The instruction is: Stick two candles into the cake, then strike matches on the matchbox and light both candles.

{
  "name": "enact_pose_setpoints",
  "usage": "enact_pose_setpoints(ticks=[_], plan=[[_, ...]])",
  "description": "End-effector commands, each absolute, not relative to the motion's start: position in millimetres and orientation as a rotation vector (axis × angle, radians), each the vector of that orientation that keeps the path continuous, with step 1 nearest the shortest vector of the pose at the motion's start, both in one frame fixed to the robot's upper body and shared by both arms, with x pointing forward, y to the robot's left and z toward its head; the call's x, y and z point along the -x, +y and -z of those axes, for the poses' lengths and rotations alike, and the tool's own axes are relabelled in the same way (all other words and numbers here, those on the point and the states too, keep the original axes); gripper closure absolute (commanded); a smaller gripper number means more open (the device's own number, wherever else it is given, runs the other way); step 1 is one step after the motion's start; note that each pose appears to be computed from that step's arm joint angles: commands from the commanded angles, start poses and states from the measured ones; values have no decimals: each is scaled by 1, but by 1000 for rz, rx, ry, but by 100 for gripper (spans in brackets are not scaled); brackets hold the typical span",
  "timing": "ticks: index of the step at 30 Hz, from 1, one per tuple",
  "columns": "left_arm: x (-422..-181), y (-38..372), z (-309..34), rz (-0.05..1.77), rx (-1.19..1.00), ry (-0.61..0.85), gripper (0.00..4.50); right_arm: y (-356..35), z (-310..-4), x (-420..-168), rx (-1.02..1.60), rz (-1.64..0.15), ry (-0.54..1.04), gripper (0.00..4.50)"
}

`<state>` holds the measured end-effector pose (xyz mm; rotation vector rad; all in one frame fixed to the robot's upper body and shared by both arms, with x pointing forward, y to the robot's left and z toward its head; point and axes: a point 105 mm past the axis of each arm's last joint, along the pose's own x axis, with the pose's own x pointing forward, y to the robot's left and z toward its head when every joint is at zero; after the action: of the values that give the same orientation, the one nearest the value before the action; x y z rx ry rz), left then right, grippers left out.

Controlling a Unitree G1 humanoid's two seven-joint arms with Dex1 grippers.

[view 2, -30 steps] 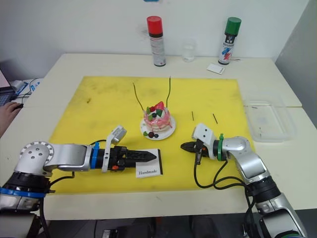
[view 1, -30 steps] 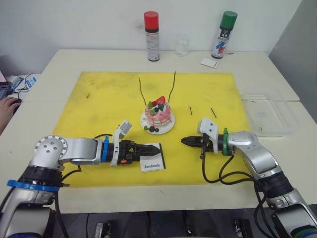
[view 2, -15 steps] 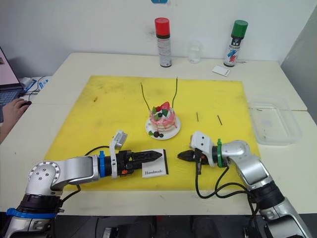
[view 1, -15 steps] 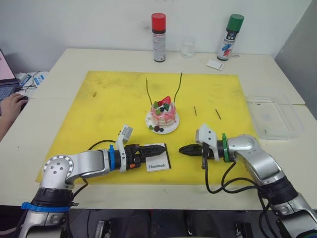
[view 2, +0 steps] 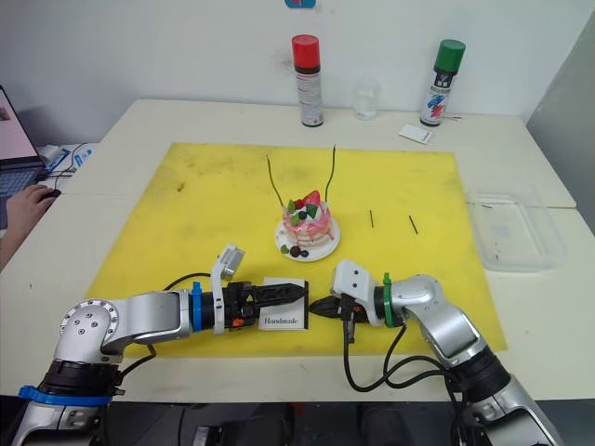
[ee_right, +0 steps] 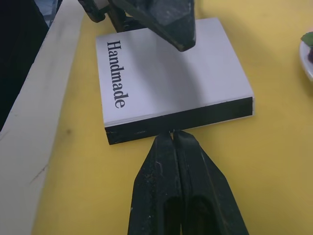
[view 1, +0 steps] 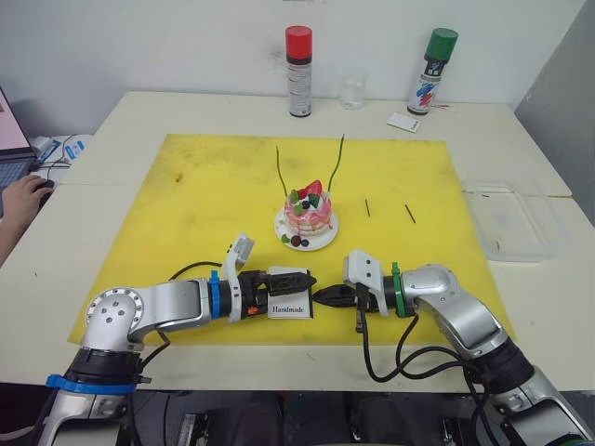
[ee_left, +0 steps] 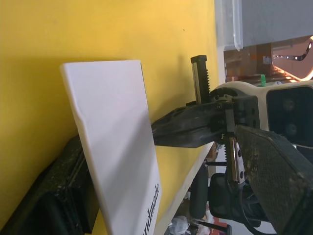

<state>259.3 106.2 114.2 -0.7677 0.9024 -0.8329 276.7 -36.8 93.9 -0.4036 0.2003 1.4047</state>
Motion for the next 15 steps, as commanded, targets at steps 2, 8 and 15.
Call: enact_pose_setpoints(ticks=[2,8,15], plan=[[-242,101,-96,857,743,1011,12,-48,-102,-291,445,-1350,165,450],[-242,102,-95,854,740,1014,12,-37,-105,-295,420,-1348,140,450],[-241,102,-96,858,731,1019,12,-27,-100,-298,414,-1353,139,450]])
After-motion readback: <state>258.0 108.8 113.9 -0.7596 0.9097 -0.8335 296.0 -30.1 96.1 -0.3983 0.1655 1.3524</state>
